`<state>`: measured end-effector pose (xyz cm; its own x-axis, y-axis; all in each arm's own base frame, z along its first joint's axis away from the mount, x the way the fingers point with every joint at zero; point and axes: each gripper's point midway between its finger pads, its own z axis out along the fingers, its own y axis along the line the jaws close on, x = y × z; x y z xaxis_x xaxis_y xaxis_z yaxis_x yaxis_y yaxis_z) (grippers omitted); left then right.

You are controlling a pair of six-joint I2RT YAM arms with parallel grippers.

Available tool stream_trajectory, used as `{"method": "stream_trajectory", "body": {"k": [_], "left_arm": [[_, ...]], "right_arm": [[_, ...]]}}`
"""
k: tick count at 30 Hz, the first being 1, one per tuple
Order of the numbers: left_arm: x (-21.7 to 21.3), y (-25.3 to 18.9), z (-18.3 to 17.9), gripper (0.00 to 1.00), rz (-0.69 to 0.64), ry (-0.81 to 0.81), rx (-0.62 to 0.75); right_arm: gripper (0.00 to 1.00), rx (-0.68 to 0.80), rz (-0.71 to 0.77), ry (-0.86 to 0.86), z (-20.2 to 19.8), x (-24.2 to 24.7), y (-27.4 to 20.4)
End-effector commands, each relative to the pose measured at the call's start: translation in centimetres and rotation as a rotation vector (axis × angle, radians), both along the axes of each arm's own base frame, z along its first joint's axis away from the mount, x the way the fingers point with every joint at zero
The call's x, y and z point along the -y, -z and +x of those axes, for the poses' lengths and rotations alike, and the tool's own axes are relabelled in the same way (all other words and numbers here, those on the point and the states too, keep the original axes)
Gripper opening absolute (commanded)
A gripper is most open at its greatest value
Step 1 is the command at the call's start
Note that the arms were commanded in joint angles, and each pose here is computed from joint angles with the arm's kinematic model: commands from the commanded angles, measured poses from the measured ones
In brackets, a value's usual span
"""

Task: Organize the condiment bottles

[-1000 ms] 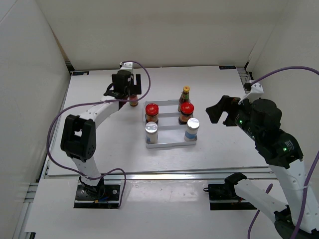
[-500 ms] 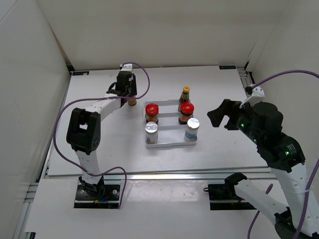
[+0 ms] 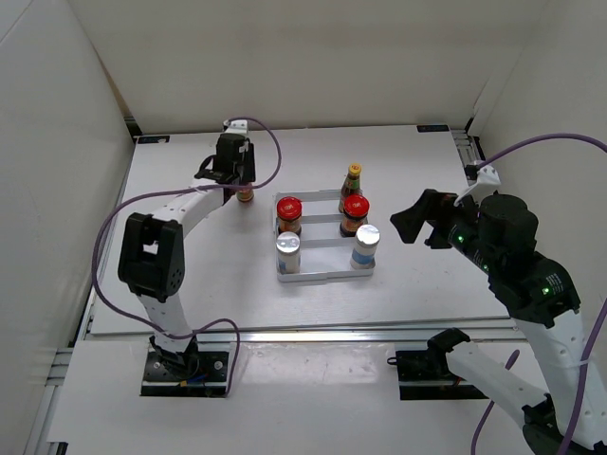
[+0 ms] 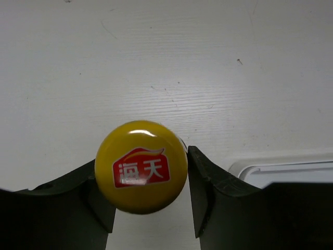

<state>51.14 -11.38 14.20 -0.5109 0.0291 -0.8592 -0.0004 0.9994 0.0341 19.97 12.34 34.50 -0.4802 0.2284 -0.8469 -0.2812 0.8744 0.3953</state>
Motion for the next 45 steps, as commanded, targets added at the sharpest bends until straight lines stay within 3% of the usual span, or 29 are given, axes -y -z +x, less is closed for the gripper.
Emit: {"method": "stream_trajectory", "body": {"k": [1,9,18,29,40,43,45], "left_arm": [[0.1,-12.2,-0.3,0.11,-0.091,0.001,0.276],[6.6,-16.7,-2.7,0.11,-0.203,0.237,0.337],[14.0,-13.2,-4.5,0.11,-0.265,0.467,0.234],[15.2,-7.7,-3.7,0.11,-0.190,0.470,0.144],[13.7,-5.9,-2.5,0.11,-0.084,0.388,0.133],[13.6,-5.0,-2.7,0.17,-0.075,0.388,0.107],[13.6,-4.7,-2.8,0.32,-0.081,0.383,0.093]], "right_arm": [[0.99,0.017,0.039,-0.018,0.0,-0.6,-0.9],[0.99,0.010,0.049,-0.025,-0.3,-0.7,-0.3],[0.99,0.018,0.054,-0.025,-1.0,-0.3,-0.3],[0.99,0.033,0.044,-0.009,-1.4,0.3,-0.3],[0.99,0.025,0.040,-0.009,-1.3,0.3,0.1],[0.99,0.025,0.040,-0.009,-1.3,0.3,0.1],[0.99,0.025,0.040,-0.009,-1.3,0.3,0.1]]}}
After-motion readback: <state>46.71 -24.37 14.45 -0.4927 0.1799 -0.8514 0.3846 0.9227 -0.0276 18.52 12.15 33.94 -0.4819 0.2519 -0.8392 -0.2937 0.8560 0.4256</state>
